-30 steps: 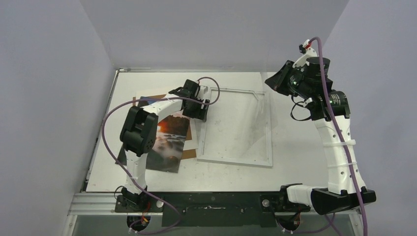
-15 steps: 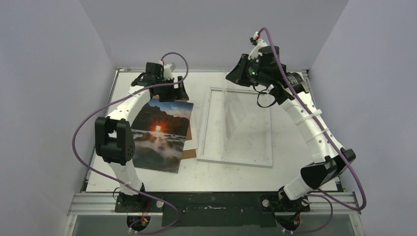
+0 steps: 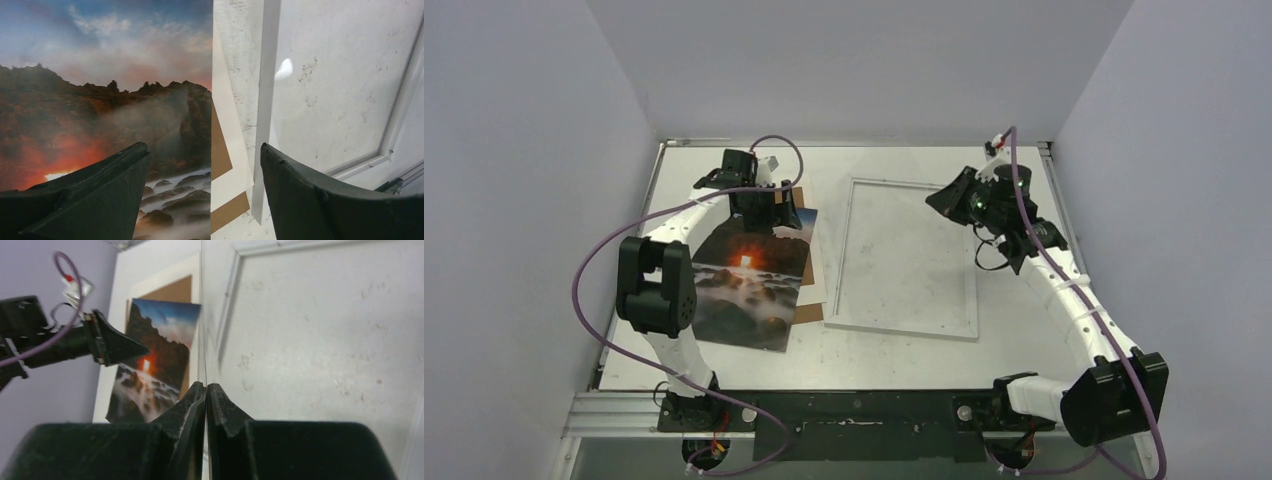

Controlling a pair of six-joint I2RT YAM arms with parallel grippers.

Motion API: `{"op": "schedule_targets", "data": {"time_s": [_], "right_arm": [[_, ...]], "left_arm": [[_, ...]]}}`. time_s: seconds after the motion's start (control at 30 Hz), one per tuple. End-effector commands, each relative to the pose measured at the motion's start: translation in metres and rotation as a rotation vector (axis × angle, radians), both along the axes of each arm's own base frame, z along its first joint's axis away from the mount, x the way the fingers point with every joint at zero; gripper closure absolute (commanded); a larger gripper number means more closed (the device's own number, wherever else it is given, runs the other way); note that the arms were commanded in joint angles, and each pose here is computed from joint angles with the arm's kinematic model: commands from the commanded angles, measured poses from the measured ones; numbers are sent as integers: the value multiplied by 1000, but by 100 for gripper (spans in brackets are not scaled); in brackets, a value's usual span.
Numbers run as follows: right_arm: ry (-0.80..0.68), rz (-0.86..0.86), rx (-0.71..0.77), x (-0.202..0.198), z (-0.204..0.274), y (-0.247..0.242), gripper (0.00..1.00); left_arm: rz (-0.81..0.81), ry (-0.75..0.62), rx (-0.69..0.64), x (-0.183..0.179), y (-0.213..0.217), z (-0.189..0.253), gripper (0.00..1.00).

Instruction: Put the photo into the frame

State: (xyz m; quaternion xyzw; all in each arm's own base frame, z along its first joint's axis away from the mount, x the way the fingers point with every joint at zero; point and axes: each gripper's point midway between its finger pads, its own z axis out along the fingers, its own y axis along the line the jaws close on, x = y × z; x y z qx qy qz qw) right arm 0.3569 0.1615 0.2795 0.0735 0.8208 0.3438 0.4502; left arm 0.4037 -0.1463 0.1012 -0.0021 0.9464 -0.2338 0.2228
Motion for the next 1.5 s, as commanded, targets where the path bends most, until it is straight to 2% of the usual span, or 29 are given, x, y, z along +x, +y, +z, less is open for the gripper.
{"op": "schedule_targets", "data": {"time_s": [0.0, 0.13, 0.33, 0.57, 0.87, 1.17, 1.47], "right_arm": [[-36, -24, 17, 3, -25, -9, 95], [27, -52, -37, 1, -55, -31, 95], [46, -83, -52, 4, -68, -49, 95], [42, -111, -79, 11, -85, -55, 95], [55, -162, -71, 18, -108, -63, 95], [21, -249, -27, 18, -111, -77, 95], [33, -334, -12, 17, -124, -89, 95]], "left_arm": [[-50, -76, 12, 1, -15, 15, 22], [-66, -81, 13, -2, -19, 16, 24], [-89, -71, 13, -5, -28, 11, 26], [-149, -51, 45, -15, -48, -7, 36], [-304, -21, 103, -39, -77, -39, 35], [-338, -26, 51, -48, -87, -50, 42], [-371, -9, 53, -62, -92, -57, 43]]}}
